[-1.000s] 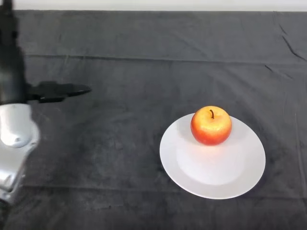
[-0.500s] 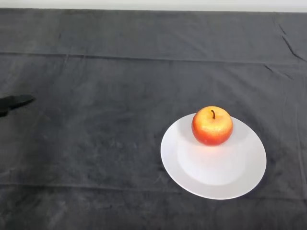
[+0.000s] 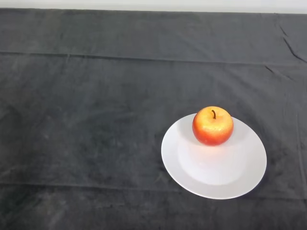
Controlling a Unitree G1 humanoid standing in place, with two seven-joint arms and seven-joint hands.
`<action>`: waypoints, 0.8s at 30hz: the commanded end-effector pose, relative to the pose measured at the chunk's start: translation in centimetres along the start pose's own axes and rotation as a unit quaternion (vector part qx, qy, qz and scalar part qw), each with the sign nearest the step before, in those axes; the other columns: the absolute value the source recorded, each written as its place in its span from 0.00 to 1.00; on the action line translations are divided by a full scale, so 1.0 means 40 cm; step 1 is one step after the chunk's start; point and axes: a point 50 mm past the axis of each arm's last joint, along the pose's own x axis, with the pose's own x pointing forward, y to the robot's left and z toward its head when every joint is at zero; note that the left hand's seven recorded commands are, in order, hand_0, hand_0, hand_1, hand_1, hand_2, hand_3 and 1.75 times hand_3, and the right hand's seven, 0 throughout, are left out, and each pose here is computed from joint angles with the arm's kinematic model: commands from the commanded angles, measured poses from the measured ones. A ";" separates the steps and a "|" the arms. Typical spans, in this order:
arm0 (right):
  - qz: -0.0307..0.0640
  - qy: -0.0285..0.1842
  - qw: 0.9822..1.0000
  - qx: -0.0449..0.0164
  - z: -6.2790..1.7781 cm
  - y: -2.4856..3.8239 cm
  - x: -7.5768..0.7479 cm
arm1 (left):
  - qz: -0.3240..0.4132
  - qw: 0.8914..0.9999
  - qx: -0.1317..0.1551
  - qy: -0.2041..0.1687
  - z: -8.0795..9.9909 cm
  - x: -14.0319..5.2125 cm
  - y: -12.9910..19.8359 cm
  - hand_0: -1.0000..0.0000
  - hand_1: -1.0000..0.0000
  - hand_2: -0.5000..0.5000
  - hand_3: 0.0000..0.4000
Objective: Move the apple to the plate
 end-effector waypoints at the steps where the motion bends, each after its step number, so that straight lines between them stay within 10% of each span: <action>1: 0.009 -0.006 1.000 0.008 -0.006 0.013 0.003 | 0.014 0.999 0.032 -0.012 -0.011 -0.001 0.041 1.00 1.00 0.50 0.00; 24: 0.009 -0.006 1.000 0.008 -0.006 0.013 0.003 | 0.024 0.999 0.037 -0.012 -0.009 -0.005 0.036 1.00 1.00 0.50 0.00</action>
